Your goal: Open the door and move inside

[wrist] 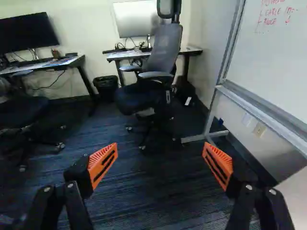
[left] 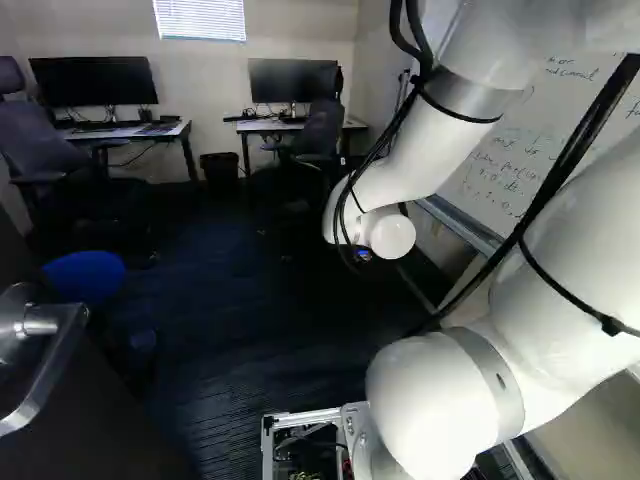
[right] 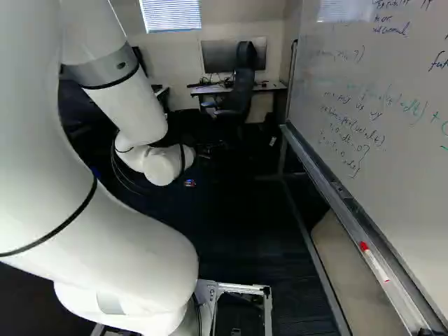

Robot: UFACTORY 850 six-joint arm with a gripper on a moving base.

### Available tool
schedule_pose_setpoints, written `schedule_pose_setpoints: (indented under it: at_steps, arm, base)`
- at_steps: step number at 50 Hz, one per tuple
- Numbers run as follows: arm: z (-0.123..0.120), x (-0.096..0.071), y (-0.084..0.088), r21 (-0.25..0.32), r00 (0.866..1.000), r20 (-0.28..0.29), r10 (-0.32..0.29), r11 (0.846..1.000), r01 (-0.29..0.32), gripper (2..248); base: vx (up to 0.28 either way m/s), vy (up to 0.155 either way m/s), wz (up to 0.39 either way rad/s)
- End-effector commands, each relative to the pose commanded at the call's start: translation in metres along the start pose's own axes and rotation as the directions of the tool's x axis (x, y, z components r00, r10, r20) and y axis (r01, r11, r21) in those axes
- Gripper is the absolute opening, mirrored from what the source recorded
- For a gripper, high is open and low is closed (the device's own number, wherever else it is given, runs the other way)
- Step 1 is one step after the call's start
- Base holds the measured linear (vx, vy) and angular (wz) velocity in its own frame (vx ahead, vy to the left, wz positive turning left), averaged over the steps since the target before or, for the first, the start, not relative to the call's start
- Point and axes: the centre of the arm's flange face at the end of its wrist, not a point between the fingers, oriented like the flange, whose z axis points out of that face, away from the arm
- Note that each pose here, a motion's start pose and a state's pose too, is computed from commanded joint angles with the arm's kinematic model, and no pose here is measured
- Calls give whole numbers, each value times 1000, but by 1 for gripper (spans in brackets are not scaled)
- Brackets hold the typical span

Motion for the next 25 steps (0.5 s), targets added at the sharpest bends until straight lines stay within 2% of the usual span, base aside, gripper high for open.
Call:
schedule_pose_setpoints:
  at_steps: [25]
  arm:
    - [-1,-1,1,0,1000,1,-1,1000,1,247]
  base:
    - [-3,-1,0]
